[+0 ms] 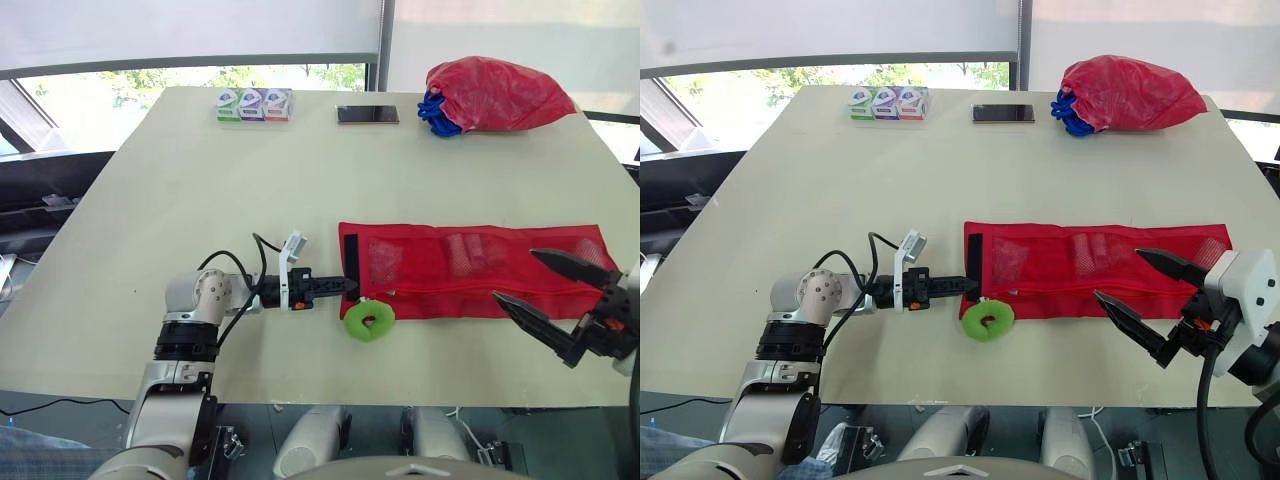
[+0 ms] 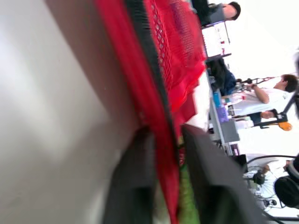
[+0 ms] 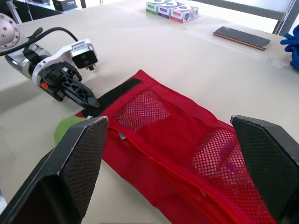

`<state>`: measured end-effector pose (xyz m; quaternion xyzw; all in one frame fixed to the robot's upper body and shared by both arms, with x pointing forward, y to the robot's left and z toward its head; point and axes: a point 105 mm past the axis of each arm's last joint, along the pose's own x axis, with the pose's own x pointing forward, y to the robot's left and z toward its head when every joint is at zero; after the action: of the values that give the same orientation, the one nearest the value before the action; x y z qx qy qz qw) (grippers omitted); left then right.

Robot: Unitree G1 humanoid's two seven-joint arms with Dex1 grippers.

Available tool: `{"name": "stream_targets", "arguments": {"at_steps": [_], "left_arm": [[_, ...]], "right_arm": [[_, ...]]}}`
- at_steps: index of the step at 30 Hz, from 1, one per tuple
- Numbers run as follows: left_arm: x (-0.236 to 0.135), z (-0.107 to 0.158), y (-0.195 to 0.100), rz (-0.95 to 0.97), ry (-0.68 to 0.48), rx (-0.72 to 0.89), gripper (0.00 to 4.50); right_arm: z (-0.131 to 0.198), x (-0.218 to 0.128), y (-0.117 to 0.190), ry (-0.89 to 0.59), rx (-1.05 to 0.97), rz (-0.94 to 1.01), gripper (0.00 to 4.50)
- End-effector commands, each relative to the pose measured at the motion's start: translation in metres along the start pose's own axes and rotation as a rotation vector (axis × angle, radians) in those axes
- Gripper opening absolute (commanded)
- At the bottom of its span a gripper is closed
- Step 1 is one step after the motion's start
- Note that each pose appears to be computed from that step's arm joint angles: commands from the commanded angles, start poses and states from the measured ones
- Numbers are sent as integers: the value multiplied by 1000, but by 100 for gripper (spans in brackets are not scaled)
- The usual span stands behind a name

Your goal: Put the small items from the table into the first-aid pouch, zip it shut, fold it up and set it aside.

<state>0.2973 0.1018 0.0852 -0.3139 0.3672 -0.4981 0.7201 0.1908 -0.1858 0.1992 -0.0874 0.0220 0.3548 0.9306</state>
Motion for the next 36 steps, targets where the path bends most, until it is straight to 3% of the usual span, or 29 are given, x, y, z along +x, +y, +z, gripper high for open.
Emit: {"name": "stream_targets", "arguments": {"at_steps": [1, 8, 18, 27, 28, 30, 32, 36], "left_arm": [[2, -1, 2, 6, -8, 3, 11], [-1, 9, -6, -43, -46, 20, 11], [-2, 7, 2, 19, -25, 48, 11], [-1, 7, 5, 36, -24, 56, 11], [-1, 7, 6, 40, -27, 56, 0], [-1, 7, 6, 42, -30, 56, 0], [-1, 7, 7, 44, -34, 56, 0], [-1, 8, 10, 59, -38, 70, 0]], "right_arm": [[9, 2, 5, -28, -39, 16, 450], [-1, 17, 23, -1, 30, 83, 450], [-50, 95, 60, 153, 213, 291, 450], [-88, 136, 66, 301, 204, 275, 450], [-91, 137, 67, 312, 214, 270, 409], [-93, 139, 70, 323, 214, 274, 376], [-93, 142, 73, 320, 226, 272, 296], [-91, 144, 75, 317, 221, 277, 95]]}}
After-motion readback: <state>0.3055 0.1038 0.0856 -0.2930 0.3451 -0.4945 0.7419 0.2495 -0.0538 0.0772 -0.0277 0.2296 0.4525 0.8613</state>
